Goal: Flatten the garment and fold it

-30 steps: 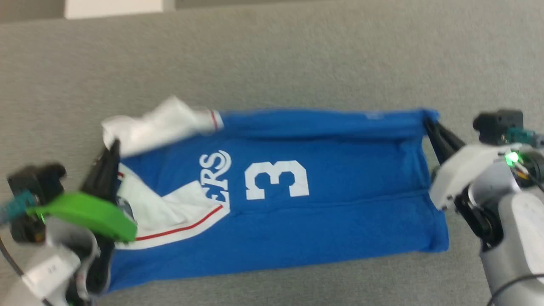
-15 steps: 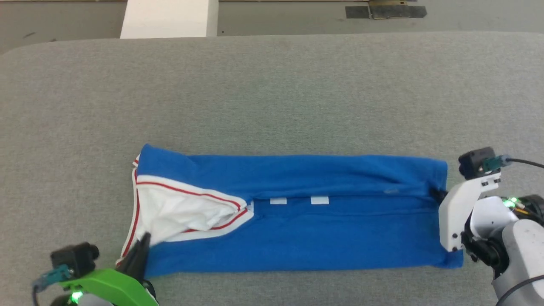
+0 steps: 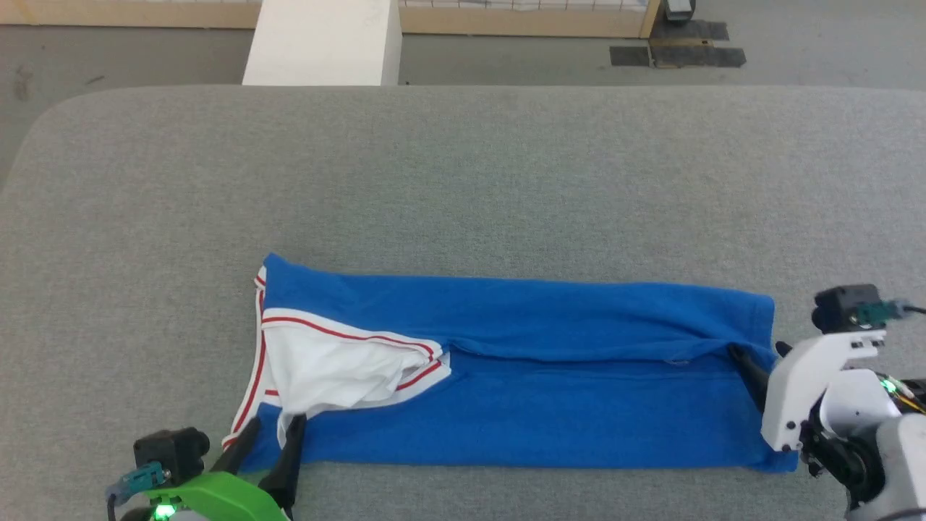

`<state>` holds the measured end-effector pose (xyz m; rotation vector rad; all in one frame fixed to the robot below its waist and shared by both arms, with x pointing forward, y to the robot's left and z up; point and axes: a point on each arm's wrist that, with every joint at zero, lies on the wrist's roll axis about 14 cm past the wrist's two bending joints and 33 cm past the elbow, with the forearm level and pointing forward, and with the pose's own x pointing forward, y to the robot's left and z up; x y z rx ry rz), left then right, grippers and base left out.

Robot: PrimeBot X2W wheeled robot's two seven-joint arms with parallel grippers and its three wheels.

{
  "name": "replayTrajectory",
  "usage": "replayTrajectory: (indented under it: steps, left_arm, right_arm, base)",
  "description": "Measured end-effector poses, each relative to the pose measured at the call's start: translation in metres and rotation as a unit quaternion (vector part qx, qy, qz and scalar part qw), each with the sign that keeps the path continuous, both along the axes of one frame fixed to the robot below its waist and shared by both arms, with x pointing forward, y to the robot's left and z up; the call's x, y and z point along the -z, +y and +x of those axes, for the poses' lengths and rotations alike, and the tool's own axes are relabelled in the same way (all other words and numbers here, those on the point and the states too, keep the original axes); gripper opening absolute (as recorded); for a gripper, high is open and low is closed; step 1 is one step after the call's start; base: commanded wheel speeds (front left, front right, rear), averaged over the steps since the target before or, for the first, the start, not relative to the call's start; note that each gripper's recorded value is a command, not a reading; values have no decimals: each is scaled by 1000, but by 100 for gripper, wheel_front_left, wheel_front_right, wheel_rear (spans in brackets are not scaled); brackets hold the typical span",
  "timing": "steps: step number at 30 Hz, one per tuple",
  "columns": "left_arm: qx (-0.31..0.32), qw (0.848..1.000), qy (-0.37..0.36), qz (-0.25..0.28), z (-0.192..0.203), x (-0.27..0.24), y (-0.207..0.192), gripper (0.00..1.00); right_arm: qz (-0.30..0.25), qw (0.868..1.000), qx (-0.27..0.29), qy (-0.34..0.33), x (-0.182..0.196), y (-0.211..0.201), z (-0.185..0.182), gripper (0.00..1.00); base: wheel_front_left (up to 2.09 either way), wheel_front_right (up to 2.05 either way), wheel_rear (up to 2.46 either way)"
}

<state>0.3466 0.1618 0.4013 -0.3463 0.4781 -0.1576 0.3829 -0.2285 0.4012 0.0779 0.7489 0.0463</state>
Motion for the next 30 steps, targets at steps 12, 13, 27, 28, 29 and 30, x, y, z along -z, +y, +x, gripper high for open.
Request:
replayTrajectory:
  steps: [12, 13, 27, 28, 29, 30]
  left_arm:
    - [-30, 980, -183, 76, 36, -71, 15, 100]
    - [-34, 977, -195, 81, 40, -77, 16, 100]
    - [-60, 941, -302, 142, 77, -135, 18, 100]
    - [-63, 941, -302, 142, 78, -135, 19, 100]
    - [-64, 940, -302, 143, 79, -135, 20, 100]
    - [-65, 940, -301, 144, 79, -134, 20, 100]
  right_arm:
    - [53, 978, 89, -179, -61, -3, -6, 100]
    - [52, 976, 95, -190, -64, -5, -6, 100]
    - [89, 980, 146, -103, -9, -15, -7, 100]
    - [89, 982, 142, -84, -3, -13, -8, 100]
    - [87, 984, 138, -66, 2, -11, -9, 100]
    - [86, 986, 134, -44, 9, -9, -11, 100]
  base:
    - [0, 0, 0]
    - [0, 0, 0]
    - [0, 0, 0]
    - [0, 0, 0]
    - [0, 0, 0]
    - [0, 0, 0]
